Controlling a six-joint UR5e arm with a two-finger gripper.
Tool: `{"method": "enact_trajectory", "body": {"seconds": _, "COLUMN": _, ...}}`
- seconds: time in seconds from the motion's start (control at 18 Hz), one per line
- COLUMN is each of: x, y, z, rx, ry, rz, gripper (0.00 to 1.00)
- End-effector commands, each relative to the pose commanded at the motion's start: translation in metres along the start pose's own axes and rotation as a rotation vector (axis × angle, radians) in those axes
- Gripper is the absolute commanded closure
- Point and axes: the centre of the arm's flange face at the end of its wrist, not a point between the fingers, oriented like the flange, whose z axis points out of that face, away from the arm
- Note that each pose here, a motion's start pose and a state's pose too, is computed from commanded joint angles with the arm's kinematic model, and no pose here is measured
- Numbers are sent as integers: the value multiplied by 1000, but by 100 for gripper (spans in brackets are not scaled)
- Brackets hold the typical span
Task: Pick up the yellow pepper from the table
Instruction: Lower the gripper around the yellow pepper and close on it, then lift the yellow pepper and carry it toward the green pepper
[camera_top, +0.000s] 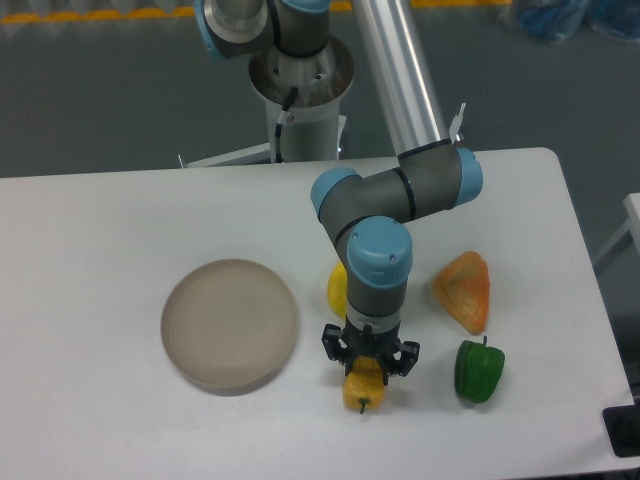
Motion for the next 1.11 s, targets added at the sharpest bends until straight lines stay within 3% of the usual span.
{"method": "enact_trajectory", "body": {"seconds": 0.22, "x": -12, "y": -9, "z": -27, "rx": 18, "ry": -42, "rz": 83, "gripper": 52}}
{"method": "enact_trajectory", "body": {"seconds": 0.61, "x": -72, "y": 18, "z": -101, "rx": 69, "ry": -134, "rz": 128, "gripper": 52}}
{"method": "enact_trajectory", "body": {"seconds": 0.89, "x": -96, "y": 42, "z": -122, "rx": 48, "ry": -153, "rz": 221, "gripper": 52}}
{"method": "enact_trajectory", "body": {"seconds": 1.11, "x": -99, "y": 44, "z": -130, "rx": 50, "ry": -166, "rz": 258, "gripper": 52}}
